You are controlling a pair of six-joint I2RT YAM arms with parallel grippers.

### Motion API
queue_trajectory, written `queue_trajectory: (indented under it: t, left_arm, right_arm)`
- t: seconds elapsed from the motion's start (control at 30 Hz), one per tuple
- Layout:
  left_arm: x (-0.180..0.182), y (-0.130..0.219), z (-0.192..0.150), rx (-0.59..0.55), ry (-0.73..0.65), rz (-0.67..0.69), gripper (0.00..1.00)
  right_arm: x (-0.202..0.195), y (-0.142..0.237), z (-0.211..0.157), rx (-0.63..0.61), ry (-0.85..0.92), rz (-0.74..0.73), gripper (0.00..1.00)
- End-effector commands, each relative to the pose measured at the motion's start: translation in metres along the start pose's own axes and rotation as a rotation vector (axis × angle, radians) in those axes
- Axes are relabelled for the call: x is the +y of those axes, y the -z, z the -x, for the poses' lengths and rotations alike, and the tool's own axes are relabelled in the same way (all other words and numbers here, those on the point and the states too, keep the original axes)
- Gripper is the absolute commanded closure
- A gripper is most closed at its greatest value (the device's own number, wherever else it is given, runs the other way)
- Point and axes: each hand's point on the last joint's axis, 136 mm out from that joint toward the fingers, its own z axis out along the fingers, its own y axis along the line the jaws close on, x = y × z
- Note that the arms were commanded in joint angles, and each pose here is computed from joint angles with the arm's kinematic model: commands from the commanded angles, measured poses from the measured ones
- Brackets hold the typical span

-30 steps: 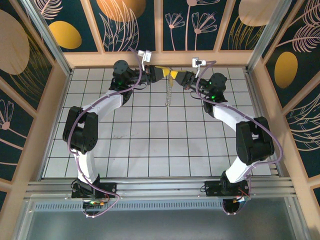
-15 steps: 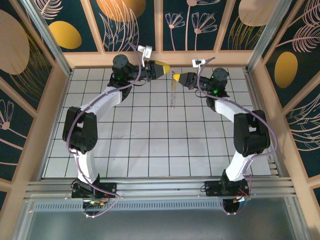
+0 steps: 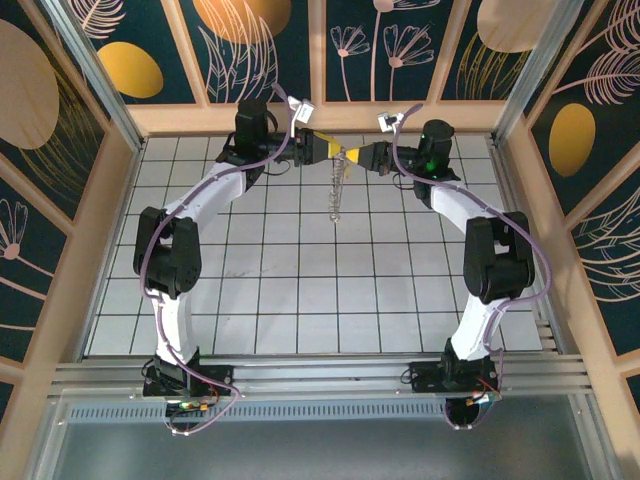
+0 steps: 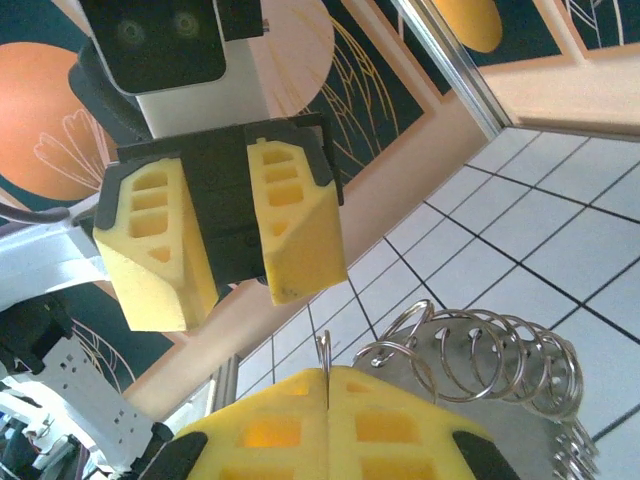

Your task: Put the keys on the keyring

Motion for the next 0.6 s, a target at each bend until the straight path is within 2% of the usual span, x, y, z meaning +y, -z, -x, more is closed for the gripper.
queue_trajectory:
  t: [0.0,0.57]
  left_arm:
    - [0.000,0.002,-0.002,0.034,-0.026,-0.021,0.72]
    - [0.015,-0.002,-0.013,0.048,0.013,-0.016,0.71]
  right_arm:
    - [0.010,0.002,0.010,0.020,0.072,0.036,1.00]
    - [0.013,0.003,0.014,0.015,0.083,0.036,1.00]
